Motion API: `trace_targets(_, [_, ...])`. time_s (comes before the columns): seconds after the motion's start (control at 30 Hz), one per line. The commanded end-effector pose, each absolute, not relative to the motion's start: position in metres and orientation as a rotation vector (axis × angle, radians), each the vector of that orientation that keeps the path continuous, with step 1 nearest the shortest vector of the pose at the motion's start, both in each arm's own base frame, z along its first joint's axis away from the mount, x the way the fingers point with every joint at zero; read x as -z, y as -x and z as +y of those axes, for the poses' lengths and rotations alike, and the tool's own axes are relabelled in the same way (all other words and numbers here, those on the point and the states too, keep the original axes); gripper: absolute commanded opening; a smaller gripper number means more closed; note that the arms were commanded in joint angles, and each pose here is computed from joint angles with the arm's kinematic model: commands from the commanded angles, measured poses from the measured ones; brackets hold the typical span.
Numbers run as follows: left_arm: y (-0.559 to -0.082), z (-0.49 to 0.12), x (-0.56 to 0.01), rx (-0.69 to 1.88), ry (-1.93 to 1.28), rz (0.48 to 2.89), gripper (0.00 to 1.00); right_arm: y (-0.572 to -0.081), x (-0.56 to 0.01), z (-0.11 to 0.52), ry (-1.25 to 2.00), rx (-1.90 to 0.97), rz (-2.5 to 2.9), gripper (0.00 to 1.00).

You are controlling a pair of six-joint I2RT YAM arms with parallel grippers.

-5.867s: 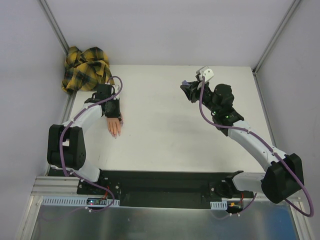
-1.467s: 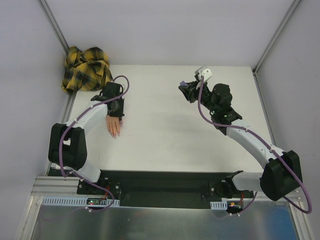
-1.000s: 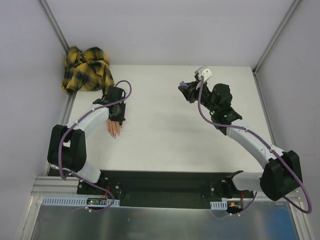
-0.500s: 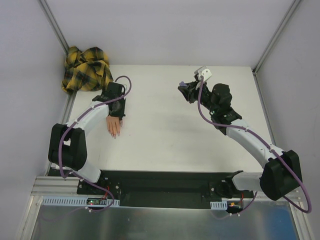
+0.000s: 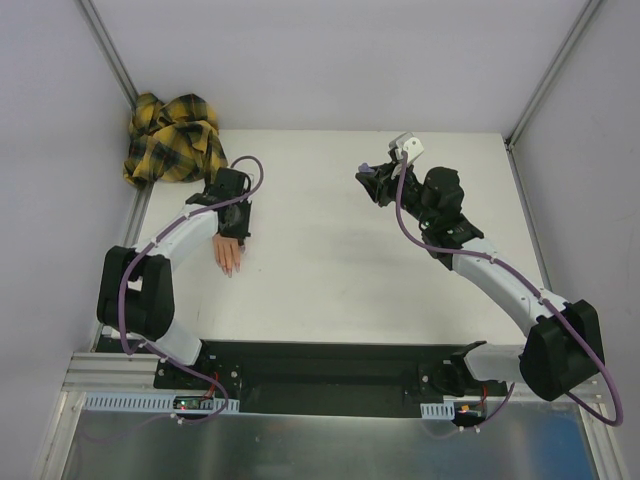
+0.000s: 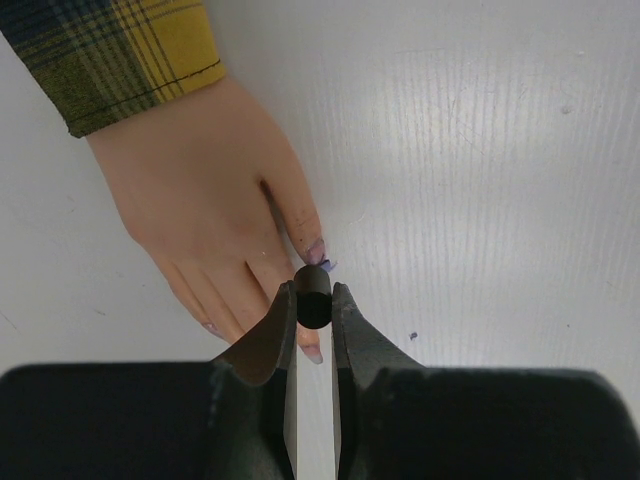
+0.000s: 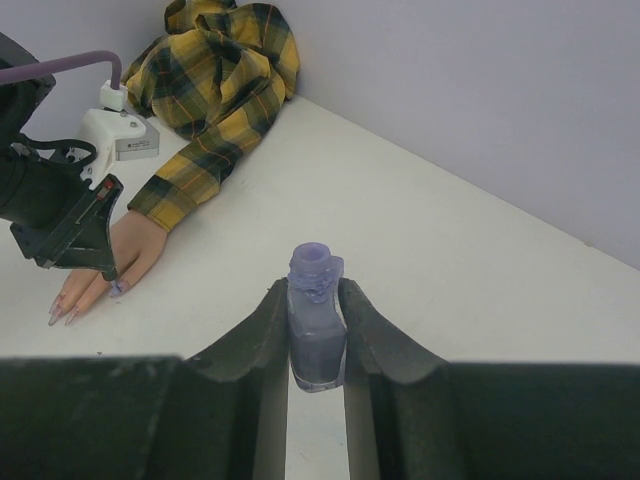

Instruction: Paint the nails

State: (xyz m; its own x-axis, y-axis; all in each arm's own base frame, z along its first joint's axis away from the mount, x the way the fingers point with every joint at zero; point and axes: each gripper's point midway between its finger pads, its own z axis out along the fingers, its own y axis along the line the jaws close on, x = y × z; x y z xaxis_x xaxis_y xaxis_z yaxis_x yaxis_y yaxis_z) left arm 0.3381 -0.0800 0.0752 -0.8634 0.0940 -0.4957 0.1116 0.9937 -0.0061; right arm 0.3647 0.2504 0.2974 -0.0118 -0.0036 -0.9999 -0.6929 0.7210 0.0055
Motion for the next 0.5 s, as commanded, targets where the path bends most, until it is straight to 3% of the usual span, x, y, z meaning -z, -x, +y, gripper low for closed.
trace_targets(0.0, [-0.352,-0.083,-0.087,0.047,-0.158,2.595,0.0,-0.366,-0.33,0.256,0.594,-0.62,1.388,0.0])
trace_targets(0.47, [-0.335,-0.075,-0.081,0.039,-0.134,2.611,0.0,-0.364,-0.331,0.257,0.597,-0.634,1.383,0.0])
